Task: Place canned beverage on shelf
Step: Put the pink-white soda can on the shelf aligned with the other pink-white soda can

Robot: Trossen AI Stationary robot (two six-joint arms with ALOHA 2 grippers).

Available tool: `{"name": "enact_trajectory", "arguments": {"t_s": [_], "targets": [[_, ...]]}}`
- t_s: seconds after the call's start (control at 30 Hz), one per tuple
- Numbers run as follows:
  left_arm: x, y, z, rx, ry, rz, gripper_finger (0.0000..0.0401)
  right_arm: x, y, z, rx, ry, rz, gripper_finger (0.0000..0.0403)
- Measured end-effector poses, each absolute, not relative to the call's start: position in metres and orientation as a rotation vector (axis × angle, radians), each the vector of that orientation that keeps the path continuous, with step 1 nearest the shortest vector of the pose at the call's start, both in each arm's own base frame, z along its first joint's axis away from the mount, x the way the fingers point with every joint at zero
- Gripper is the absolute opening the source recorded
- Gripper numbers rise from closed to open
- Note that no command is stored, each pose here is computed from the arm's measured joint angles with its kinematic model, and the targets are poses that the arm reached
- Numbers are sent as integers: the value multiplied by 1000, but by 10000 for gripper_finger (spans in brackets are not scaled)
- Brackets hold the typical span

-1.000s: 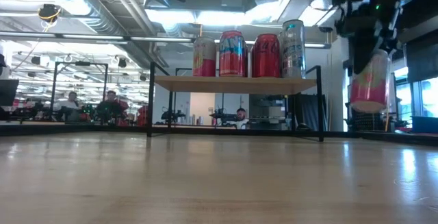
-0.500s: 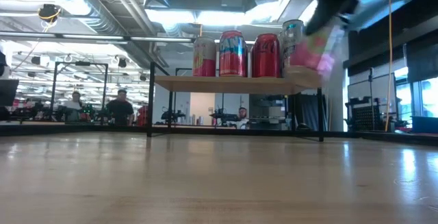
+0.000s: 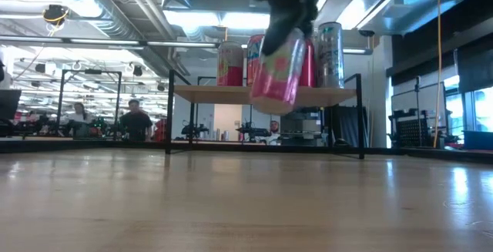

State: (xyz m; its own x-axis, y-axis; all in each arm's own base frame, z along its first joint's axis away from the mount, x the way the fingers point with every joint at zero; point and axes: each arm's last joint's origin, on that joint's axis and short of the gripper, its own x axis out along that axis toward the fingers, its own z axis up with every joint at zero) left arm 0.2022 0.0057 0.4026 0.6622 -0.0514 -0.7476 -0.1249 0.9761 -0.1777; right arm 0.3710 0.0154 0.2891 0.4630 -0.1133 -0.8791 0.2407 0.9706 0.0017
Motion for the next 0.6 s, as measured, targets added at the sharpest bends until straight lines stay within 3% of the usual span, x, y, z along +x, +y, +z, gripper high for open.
{"name": "enact_trajectory", "arguments": {"t_s": [0.3,0.6], "targets": [[173,-11,365,-294,926,39,358,418,19,266,144,1159,-181,280],[181,-13,349,-374,956,97,358,429,20,242,148,1232,-183,287]]}}
